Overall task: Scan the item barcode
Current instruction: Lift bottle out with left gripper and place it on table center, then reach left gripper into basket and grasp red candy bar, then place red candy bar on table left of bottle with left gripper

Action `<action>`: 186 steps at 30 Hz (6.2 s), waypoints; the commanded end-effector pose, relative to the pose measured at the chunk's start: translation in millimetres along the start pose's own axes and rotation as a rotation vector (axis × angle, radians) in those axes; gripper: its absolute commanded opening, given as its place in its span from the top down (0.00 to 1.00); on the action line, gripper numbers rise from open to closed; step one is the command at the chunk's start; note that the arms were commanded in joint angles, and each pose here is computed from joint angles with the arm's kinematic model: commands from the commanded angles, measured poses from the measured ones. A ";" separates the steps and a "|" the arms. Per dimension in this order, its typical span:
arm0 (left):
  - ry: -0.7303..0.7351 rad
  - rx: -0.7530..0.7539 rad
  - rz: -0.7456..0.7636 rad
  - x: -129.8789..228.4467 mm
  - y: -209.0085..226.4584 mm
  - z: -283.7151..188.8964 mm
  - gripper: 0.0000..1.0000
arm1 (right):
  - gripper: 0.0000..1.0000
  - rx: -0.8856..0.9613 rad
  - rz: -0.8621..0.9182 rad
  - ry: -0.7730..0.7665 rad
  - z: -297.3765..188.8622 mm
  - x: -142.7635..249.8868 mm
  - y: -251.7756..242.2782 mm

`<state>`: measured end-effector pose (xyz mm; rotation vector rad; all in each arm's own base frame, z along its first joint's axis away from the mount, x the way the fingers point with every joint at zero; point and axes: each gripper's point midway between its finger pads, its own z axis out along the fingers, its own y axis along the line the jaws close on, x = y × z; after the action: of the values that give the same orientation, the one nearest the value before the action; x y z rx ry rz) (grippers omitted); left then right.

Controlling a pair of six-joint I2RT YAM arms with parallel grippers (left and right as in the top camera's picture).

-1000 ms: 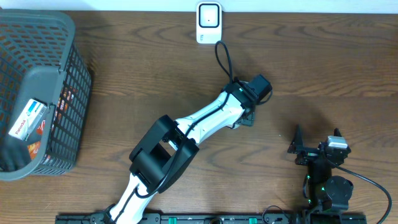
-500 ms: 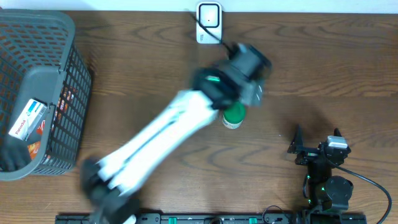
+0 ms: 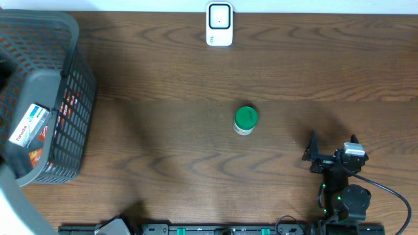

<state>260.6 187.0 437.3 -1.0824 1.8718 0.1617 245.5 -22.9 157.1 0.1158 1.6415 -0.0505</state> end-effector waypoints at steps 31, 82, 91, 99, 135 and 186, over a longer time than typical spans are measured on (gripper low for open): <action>0.828 0.004 0.439 250.0 88.7 270.5 0.01 | 0.01 -0.004 -0.012 -0.002 -0.3 0.0 1.1; 0.341 0.050 0.335 134.7 41.9 200.3 0.55 | 0.01 -0.004 -0.012 -0.002 -0.3 0.0 1.1; 0.254 -0.049 0.362 115.7 56.5 179.6 0.02 | 0.01 -0.004 -0.012 -0.002 -0.3 0.0 1.1; 0.572 -0.105 0.354 204.3 89.2 254.6 0.02 | 0.01 -0.004 -0.012 -0.002 -0.3 0.0 1.1; 0.572 -0.091 0.242 197.8 78.2 243.8 0.66 | 0.01 -0.004 -0.012 -0.002 -0.3 0.0 1.1; 0.678 0.506 0.790 533.3 -165.9 69.4 0.20 | 0.01 -0.004 -0.012 -0.002 -0.3 0.0 1.1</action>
<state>322.0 -217.1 30.1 0.0587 2.7279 -0.3533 245.5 -23.0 157.1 0.1161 1.6415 -0.0508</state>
